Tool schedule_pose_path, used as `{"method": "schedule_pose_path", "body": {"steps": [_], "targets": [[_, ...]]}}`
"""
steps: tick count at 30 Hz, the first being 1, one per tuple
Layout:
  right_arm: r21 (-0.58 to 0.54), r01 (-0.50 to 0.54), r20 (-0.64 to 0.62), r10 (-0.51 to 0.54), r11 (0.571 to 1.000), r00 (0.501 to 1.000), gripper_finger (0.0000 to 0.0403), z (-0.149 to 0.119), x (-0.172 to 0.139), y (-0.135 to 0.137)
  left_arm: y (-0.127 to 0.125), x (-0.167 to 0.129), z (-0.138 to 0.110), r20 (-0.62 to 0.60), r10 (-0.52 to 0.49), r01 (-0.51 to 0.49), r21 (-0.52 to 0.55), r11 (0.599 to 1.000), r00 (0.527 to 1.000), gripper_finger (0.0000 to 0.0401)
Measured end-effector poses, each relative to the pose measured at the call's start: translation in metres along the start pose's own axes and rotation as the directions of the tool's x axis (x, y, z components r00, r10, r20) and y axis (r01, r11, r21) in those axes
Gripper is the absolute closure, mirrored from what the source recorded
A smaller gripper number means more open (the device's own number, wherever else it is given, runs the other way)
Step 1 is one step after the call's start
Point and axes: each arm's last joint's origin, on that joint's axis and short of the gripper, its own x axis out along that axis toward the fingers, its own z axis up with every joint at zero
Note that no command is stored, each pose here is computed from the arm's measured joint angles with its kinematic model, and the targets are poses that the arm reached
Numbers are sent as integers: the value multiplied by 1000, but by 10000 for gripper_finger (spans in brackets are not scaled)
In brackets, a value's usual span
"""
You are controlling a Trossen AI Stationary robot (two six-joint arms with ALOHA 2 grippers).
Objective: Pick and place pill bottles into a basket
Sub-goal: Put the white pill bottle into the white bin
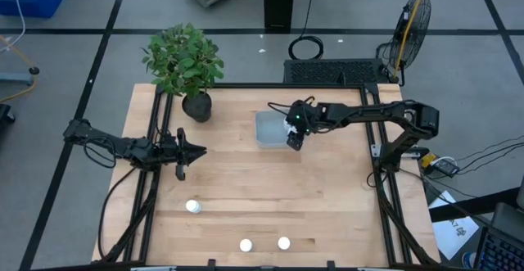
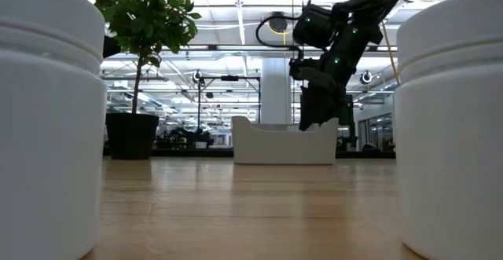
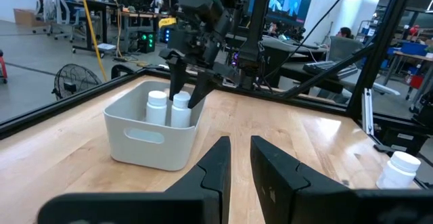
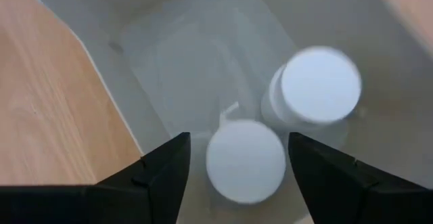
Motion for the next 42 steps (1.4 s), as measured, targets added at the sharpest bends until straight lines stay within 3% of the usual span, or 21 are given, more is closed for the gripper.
{"method": "schedule_pose_path", "body": {"steps": [10,14,17,23,28,33,37,42], "targets": [[-19,-42,155,44,999,987,163,9,-42,10,0,0,0,0,0,0,0,1000,1000,341],[-82,-93,225,109,992,968,164,9,-60,30,0,0,0,0,0,0,0,1000,1000,341],[-197,-127,253,176,972,951,164,4,-71,52,0,0,0,0,0,0,0,1000,1000,341],[-477,-204,270,364,855,892,165,-13,-86,112,0,0,0,0,1,-1,0,1000,1000,341],[-639,-326,223,574,697,788,165,-35,-101,161,0,0,0,0,0,0,0,1000,1000,341],[-726,-376,219,711,576,668,165,-59,-125,201,0,0,0,0,0,0,0,1000,1000,340],[-766,-357,232,747,535,623,165,-74,-131,223,0,0,0,0,0,0,0,1000,1000,340],[-766,-347,216,725,541,654,166,-87,-118,237,0,0,0,0,0,0,0,1000,1000,341]]}}
